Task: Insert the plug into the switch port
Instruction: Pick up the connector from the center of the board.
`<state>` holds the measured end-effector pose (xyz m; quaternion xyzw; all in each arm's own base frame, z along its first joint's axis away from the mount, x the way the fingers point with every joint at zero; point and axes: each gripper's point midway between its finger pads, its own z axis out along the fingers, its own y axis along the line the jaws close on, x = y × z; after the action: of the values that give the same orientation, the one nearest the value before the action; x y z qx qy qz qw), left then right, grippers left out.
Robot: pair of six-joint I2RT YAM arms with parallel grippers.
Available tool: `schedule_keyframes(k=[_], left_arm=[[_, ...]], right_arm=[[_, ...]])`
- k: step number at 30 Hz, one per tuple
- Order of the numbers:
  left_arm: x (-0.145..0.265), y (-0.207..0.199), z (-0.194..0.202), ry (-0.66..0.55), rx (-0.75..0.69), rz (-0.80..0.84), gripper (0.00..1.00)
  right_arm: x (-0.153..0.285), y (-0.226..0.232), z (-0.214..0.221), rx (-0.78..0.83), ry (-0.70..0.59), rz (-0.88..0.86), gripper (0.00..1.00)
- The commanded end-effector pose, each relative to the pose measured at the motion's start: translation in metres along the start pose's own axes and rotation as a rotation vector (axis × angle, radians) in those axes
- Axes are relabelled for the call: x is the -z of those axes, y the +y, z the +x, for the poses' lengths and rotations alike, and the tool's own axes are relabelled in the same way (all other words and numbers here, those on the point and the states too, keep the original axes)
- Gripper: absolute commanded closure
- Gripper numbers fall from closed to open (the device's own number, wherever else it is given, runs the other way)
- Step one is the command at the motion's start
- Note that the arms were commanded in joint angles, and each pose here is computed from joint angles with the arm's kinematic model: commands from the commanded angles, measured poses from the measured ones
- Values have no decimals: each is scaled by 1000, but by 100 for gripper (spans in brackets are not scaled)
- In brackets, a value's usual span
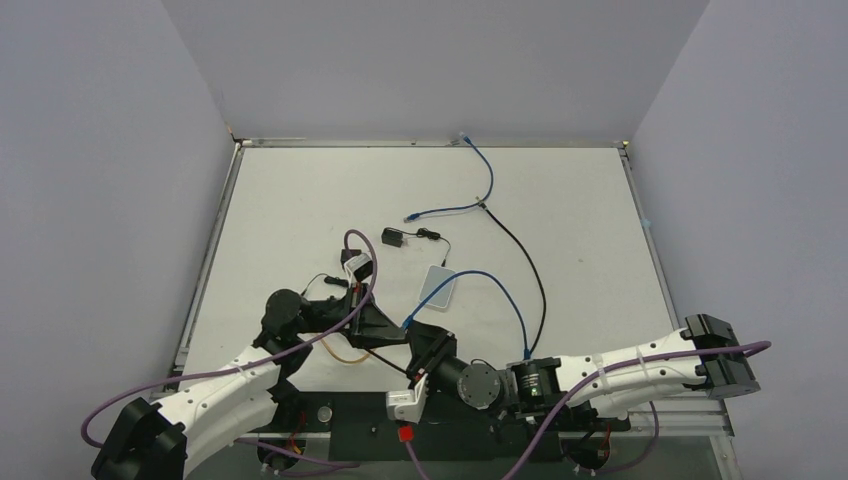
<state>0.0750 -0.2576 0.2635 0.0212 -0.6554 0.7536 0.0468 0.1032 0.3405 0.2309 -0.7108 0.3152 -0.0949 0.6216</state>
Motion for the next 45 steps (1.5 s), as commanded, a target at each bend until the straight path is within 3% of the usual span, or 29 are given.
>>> schedule_keyframes(k=[1,5,9,17,31,33,36,38,45], left_arm=[[3,-10,9,25,-62,43,100],[4,-10,11,27,-61,45,100],[4,-11,11,30,-64,48,100],[4,-12,13,36,-73,50,100],[3,-14,13,49,-103,54,100],[2,-15,12,50,-106,55,100],[1,-16,11,50,-107,55,100],[1,-17,11,50,-109,56,100],[1,-17,10,46,-106,56,100]], right_arm=[[-1,-34,-14,-47,-36,99,79],[-4,-35,-14,-42,-36,103,83],[-8,-35,-12,-50,-38,104,100],[-4,-34,-12,-83,-65,87,100],[48,-35,9,-378,-151,58,100],[51,-33,12,-382,-143,50,95],[51,-29,14,-374,-132,42,70],[48,-26,15,-355,-120,44,62],[32,-29,10,-261,-95,75,59]])
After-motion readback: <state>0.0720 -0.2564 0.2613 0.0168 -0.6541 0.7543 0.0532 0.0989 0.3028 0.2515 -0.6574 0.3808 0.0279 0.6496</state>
